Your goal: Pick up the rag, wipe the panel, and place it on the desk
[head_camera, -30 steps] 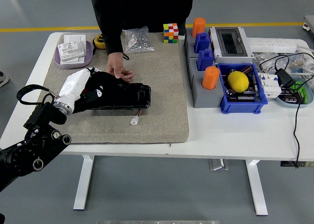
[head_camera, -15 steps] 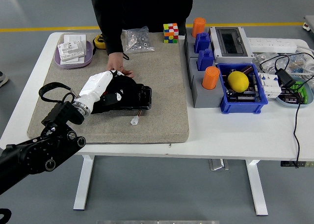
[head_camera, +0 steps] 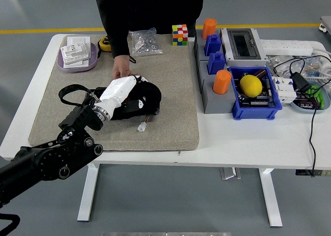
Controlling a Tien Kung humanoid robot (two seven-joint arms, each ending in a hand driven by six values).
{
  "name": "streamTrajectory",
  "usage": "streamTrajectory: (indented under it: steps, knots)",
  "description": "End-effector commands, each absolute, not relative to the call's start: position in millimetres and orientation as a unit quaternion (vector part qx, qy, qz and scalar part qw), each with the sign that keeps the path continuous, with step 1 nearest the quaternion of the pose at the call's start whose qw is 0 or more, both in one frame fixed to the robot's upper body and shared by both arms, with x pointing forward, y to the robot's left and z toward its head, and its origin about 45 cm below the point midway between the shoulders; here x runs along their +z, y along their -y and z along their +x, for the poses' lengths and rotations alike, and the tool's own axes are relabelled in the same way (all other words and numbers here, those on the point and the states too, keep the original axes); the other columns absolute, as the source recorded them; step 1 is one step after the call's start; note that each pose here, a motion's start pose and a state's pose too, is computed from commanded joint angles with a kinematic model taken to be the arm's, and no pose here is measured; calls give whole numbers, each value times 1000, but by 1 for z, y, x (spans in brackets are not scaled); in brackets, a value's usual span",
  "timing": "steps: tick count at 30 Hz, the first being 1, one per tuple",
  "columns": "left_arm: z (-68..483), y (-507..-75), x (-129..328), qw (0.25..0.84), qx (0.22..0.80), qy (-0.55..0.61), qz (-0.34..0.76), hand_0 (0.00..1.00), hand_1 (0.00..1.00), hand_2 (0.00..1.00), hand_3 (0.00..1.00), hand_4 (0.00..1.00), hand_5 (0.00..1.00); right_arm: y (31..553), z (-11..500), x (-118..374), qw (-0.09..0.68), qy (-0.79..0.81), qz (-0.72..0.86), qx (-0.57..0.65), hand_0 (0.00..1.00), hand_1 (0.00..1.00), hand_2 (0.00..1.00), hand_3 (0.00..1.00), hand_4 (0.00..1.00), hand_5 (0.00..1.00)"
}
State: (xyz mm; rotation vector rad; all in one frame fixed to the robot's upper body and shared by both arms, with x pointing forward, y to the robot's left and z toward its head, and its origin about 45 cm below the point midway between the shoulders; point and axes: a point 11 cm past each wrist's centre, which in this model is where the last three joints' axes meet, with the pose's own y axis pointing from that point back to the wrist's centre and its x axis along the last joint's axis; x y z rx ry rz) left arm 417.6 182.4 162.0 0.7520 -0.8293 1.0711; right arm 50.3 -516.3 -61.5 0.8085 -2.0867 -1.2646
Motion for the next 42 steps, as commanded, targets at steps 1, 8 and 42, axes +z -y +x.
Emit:
streamTrajectory:
  steps: [1, 8, 42]
  knots:
    - [417, -182, 162, 716, 482, 374, 340, 286, 165, 505, 382, 2, 2, 516, 50, -61, 282, 779, 302, -472, 712, 558, 677, 635, 998, 656]
    - [415, -171, 160, 722, 474, 375, 337, 282, 167, 507, 386, 2, 2, 518, 50, -61, 283, 778, 302, -473, 712, 558, 677, 636, 998, 655]
    - [419, -204, 152, 694, 505, 362, 364, 279, 166, 506, 386, 2, 2, 515, 43, -64, 285, 777, 294, -478, 711, 558, 676, 634, 998, 657]
